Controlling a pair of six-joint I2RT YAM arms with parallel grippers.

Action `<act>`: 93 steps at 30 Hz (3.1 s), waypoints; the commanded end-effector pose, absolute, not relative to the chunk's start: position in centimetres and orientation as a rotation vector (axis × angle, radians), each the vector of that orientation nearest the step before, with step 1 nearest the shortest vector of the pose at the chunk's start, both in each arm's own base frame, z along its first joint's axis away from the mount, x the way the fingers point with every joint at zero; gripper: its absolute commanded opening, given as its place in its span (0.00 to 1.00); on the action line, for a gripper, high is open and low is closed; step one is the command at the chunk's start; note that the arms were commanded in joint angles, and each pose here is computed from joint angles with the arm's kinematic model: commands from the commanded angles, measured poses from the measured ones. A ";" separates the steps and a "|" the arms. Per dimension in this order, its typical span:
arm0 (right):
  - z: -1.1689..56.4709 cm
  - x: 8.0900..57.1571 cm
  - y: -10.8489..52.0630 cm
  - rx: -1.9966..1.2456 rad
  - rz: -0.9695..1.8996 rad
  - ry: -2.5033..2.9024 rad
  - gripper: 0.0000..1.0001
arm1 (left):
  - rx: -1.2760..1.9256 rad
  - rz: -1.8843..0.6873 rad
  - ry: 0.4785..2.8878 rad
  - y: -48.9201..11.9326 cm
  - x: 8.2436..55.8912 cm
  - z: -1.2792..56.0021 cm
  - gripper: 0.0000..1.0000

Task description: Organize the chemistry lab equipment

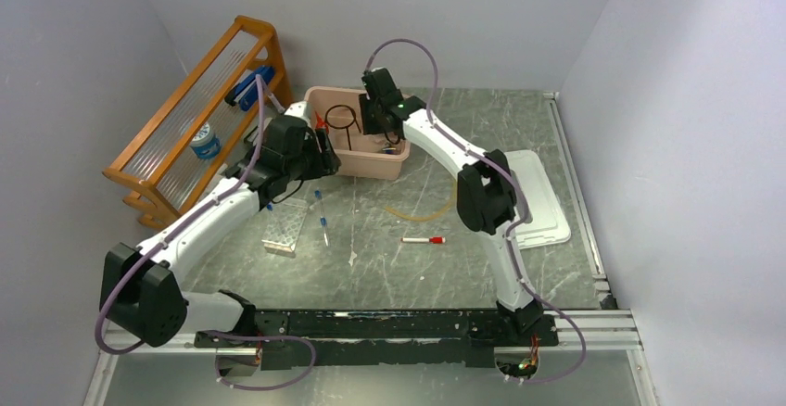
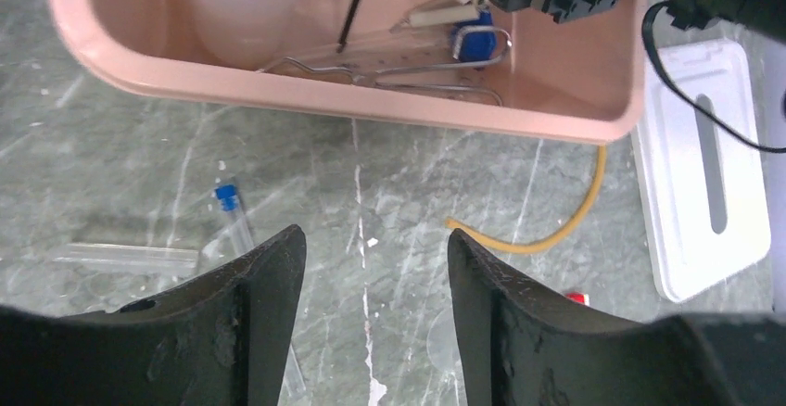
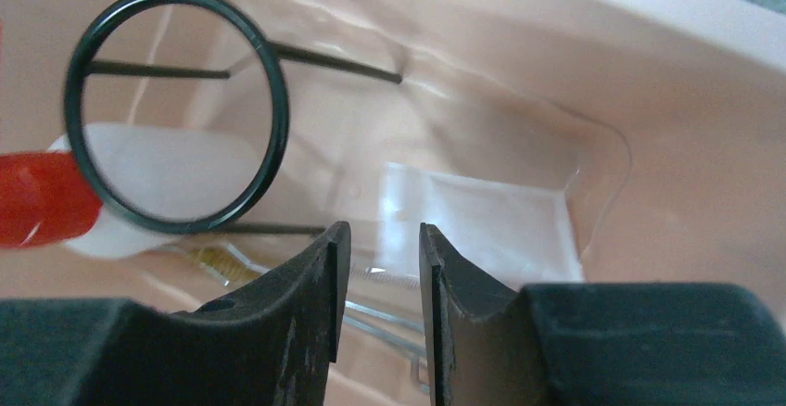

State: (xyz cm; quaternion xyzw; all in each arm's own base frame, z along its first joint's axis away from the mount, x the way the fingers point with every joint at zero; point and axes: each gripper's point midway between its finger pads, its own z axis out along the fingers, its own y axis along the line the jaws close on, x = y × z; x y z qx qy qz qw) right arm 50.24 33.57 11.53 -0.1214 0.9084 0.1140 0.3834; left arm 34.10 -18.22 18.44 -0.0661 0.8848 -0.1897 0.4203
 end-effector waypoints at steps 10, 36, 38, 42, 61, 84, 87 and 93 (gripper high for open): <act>24.4 43.6 28.3 -0.123 0.491 2.092 0.37 | 0.599 -0.904 1.942 -27.0 27.3 20.4 0.76; 16.7 32.5 18.8 0.333 0.589 2.247 0.38 | 0.924 -0.756 1.973 -33.6 21.8 9.1 0.40; 16.8 32.6 18.6 0.325 0.576 2.245 0.38 | 0.916 -0.758 1.966 -33.8 21.9 8.9 0.33; 17.2 32.9 18.6 0.295 0.564 2.238 0.38 | 0.898 -0.744 1.966 -33.9 22.3 9.1 0.14; 24.8 30.2 25.1 -0.528 0.903 1.763 0.52 | 0.437 -0.969 2.056 -31.8 29.5 21.4 0.05; 26.7 39.2 30.0 0.224 1.243 2.067 0.54 | -0.216 -1.402 1.916 -26.1 41.5 28.4 0.05; 27.3 39.2 31.6 0.219 1.376 2.042 0.52 | -0.219 -1.420 1.917 -26.3 41.8 28.2 0.05; 28.2 40.2 32.4 0.227 1.480 1.944 0.26 | -0.217 -1.394 1.921 -26.0 42.3 28.1 0.08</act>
